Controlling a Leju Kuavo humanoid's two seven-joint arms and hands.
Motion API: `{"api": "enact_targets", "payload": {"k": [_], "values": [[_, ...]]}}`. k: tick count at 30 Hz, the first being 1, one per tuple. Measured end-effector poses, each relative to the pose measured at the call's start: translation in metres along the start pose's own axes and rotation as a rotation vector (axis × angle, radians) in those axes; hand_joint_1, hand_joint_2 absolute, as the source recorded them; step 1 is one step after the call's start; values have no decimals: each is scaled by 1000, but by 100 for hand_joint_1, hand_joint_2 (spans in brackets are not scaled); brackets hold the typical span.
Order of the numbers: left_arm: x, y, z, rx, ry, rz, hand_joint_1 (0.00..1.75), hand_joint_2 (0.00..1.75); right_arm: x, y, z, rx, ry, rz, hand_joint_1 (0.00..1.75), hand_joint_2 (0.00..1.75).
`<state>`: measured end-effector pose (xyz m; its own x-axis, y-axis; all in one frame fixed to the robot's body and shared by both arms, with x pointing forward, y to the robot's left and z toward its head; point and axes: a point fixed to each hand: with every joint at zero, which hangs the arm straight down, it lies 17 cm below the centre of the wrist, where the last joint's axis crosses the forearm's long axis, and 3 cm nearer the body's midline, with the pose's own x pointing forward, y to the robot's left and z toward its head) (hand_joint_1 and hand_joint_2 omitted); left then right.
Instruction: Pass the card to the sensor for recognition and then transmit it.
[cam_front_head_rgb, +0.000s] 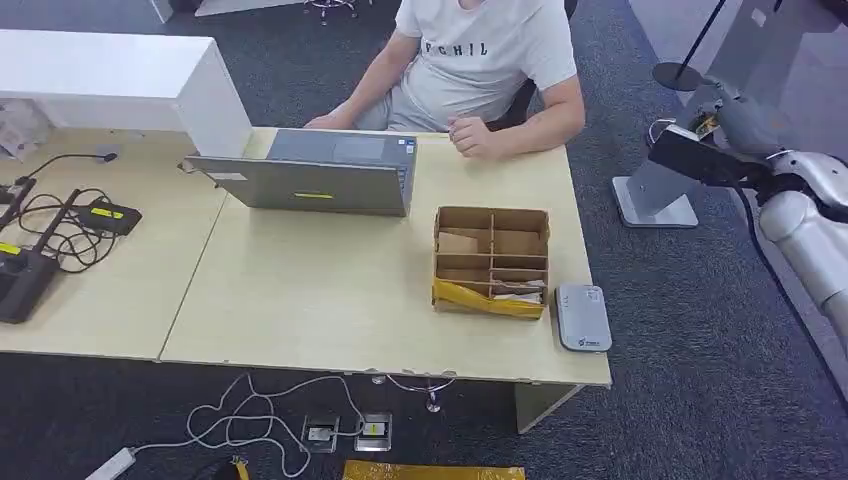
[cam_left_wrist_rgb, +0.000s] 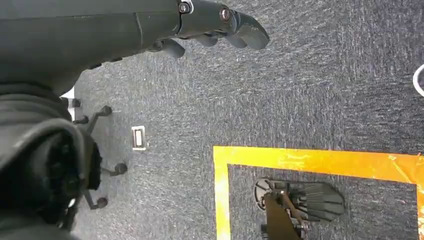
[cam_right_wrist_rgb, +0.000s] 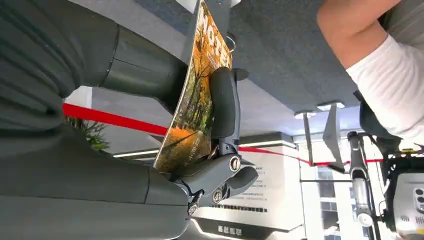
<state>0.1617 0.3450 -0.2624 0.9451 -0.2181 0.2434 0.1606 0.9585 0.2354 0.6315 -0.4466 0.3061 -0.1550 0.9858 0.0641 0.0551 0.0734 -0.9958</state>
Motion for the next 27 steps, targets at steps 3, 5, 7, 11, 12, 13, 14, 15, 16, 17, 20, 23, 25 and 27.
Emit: {"api": "enact_targets", "payload": {"k": [3, 5, 7, 11, 12, 13, 14, 15, 16, 17, 20, 23, 25, 27], "values": [[0, 0, 0, 0, 0, 1, 0, 0, -3, 12, 4, 19, 4, 3, 175, 175], [0, 0, 0, 1, 1, 1, 0, 0, -8, 24, 9, 39, 12, 5, 175, 175], [-1, 1, 0, 3, 1, 0, 0, 0, -15, 37, 16, 62, 27, 6, 175, 175], [-2, 1, 0, 4, 2, 0, 0, 0, -32, 66, 36, 110, 93, -11, 175, 175], [-2, 2, 0, 5, 3, 0, 0, 0, -36, 73, 42, 119, 110, -19, 175, 175], [-3, 3, 0, 6, 4, -1, 0, 0, -38, 79, 48, 126, 117, -26, 175, 175], [-4, 4, 0, 8, 5, 0, 0, 0, -36, 84, 52, 128, 113, -31, 175, 175], [-5, 6, -1, 11, 6, 0, 0, 0, -35, 88, 56, 131, 110, -33, 175, 175], [-5, 8, -1, 14, 8, 3, 0, 0, -33, 91, 59, 133, 104, -32, 175, 175], [-6, 9, -1, 17, 10, 7, 0, 0, -30, 93, 61, 132, 95, -33, 175, 175], [-10, 12, -1, 25, 16, 13, 0, 0, -16, 92, 61, 121, 59, -36, 175, 175], [-12, 12, -1, 27, 19, 17, 0, 0, -4, 91, 61, 113, 29, -44, 175, 175], [-12, 12, -1, 29, 20, 17, 0, 0, 4, 95, 63, 108, 16, -61, 175, 175], [-12, 13, -1, 31, 20, 17, 0, 0, 12, 100, 66, 107, 6, -78, 175, 175]]}}
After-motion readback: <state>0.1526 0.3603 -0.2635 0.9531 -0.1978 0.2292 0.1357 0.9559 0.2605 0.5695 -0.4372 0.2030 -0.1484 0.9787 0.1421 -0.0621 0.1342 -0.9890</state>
